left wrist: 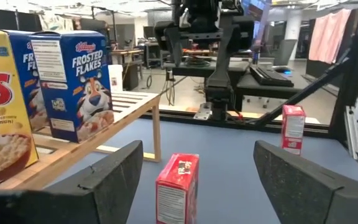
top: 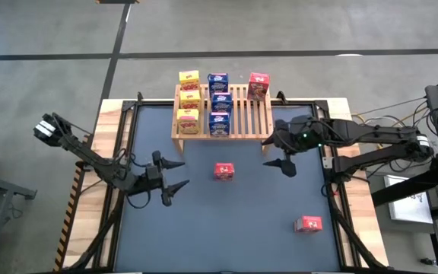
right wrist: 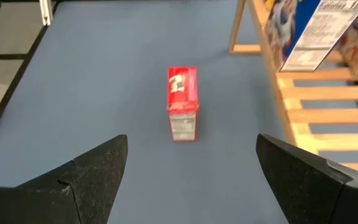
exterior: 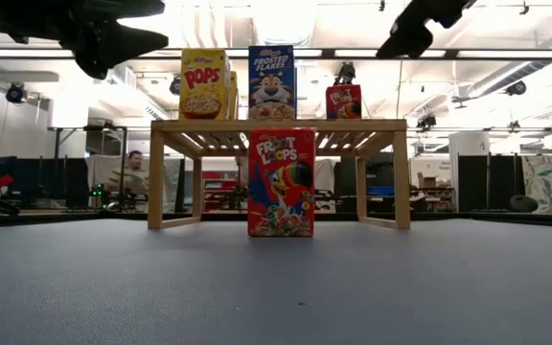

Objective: Stack cereal on shelf
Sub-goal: Put the top red cereal box on the shelf aligned with the other red cereal box

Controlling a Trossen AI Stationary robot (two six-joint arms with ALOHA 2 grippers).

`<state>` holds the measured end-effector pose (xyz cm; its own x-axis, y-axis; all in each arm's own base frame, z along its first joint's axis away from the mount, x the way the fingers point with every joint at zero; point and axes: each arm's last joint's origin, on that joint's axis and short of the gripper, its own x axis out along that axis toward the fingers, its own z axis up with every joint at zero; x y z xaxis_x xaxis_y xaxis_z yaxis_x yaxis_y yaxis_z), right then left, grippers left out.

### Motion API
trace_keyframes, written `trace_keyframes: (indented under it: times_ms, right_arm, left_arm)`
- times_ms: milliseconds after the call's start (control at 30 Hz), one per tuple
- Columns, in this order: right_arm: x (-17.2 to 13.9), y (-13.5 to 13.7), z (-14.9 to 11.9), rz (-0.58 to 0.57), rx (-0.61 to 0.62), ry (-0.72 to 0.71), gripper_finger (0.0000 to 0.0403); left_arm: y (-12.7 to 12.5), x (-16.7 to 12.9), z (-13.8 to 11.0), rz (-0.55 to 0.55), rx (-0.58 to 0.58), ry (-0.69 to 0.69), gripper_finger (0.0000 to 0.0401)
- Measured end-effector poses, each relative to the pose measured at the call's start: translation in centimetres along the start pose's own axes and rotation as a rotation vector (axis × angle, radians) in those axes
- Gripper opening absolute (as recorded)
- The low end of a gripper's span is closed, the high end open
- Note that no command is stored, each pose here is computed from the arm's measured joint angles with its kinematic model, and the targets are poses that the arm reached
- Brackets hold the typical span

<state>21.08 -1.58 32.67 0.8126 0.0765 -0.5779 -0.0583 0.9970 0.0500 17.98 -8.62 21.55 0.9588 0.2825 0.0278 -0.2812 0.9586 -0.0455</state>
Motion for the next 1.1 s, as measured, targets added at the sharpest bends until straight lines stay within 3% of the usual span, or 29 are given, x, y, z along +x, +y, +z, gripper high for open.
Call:
trace_keyframes:
  times_ms: [333, 600, 700, 900, 1100]
  right_arm:
    - [-0.2, 0.2, -0.3, 0.006, 0.001, 0.024, 0.0345]
    - [0.2, 0.1, -0.3, 0.007, 0.029, 0.042, 0.0345]
    - [-0.2, 0.4, -0.3, 0.016, 0.032, 0.075, 0.0345]
    - [-1.5, 1.6, 0.8, 0.058, 0.009, 0.08, 0.0345]
    - [-1.6, 2.8, 0.9, 0.102, -0.016, 0.081, 0.0345]
  left_arm:
    - [0.1, 0.0, -0.1, 0.004, -0.044, 0.01, 0.0272]
    - [0.1, 0.0, -0.3, 0.007, -0.071, 0.033, 0.0312]
    - [-0.5, 0.4, 0.7, 0.008, -0.052, 0.051, 0.0326]
    - [-1.8, 1.6, 3.7, 0.028, 0.053, 0.214, 0.0334]
    - [-2.4, 2.1, 3.6, 0.063, 0.028, 0.326, 0.0334]
